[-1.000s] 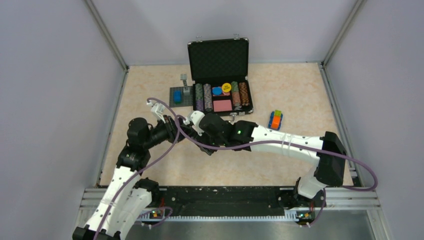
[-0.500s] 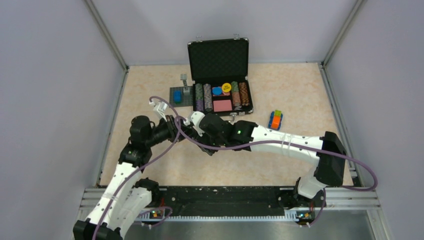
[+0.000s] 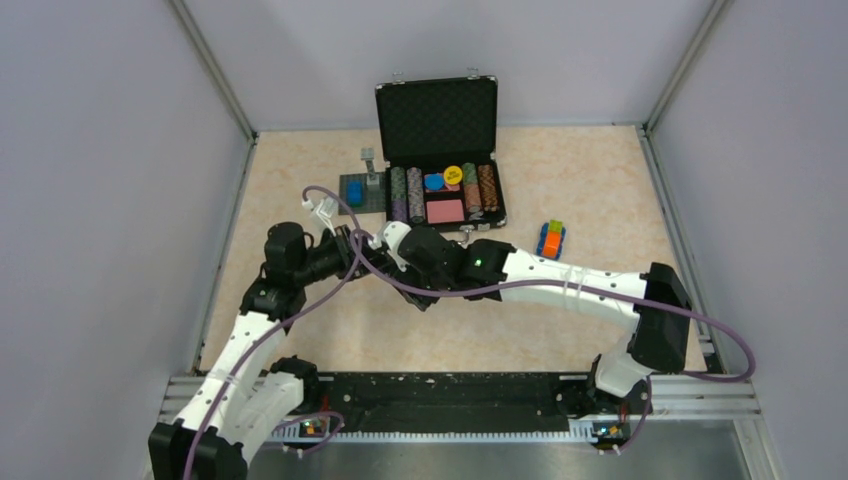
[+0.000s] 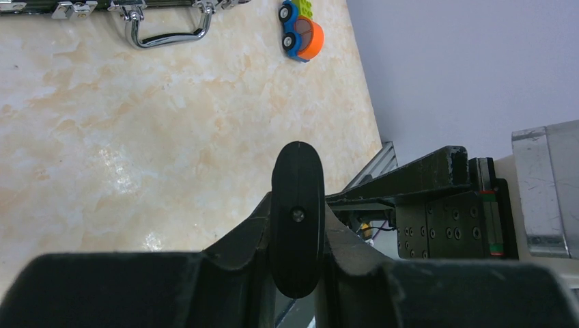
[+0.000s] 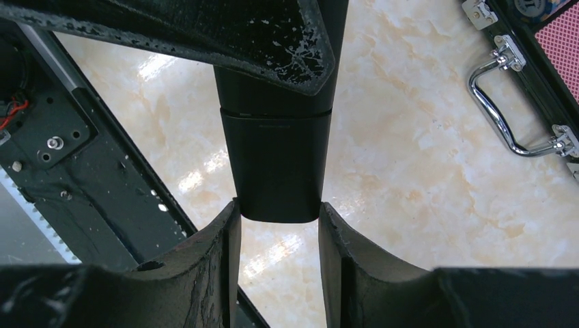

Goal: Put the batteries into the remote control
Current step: Load the battery cover into the remote control.

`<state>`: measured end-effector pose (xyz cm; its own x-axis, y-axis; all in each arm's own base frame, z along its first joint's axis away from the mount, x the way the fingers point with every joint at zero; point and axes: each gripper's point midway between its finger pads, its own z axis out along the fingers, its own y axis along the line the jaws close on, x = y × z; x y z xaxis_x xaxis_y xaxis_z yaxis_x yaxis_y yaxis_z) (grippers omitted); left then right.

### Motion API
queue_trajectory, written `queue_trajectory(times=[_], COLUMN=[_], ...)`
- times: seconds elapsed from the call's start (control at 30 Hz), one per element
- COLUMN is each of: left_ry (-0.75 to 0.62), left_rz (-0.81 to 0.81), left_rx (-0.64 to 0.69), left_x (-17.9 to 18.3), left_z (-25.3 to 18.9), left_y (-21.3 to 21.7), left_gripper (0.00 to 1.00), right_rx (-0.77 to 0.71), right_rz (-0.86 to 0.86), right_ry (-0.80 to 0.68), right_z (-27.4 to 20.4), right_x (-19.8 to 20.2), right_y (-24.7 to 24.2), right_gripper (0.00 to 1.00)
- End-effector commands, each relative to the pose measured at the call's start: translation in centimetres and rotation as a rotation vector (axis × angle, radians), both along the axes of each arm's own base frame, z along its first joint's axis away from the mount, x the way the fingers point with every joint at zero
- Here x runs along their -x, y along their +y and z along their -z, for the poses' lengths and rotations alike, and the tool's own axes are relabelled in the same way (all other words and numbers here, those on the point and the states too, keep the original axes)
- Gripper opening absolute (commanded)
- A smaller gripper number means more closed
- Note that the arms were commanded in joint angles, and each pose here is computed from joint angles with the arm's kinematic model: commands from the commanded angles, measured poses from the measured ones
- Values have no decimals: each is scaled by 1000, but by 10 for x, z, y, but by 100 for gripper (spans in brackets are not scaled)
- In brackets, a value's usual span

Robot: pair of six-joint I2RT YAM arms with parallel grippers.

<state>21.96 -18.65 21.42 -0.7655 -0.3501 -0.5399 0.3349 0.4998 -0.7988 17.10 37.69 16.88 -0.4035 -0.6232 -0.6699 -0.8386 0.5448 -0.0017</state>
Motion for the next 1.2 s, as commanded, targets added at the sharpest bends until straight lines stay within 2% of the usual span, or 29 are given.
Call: queue_trajectory(times=[0.0, 0.37, 0.7, 0.87, 1.17], left_ry=[4, 46, 84, 114, 122], left_rz=[72, 50, 25, 12, 0], left_rx=[103, 117, 104, 97, 122], left_x=[9, 5, 3, 0, -8], left_z=[-37, -34, -25, -19, -25], left_y=[-11, -9, -5, -4, -1], left_gripper=[0, 0, 0, 0, 0], right_rx=[-69, -64, -96, -137, -304], right_rz=[36, 73, 108, 120, 110], right_ry=[-49, -43, -35, -22, 54], right_z=[-23, -26, -39, -51, -91], right_x=[-10, -12, -17, -18, -10], right_y=[17, 13, 11, 10, 6], right_gripper=[38, 54, 63, 77, 86])
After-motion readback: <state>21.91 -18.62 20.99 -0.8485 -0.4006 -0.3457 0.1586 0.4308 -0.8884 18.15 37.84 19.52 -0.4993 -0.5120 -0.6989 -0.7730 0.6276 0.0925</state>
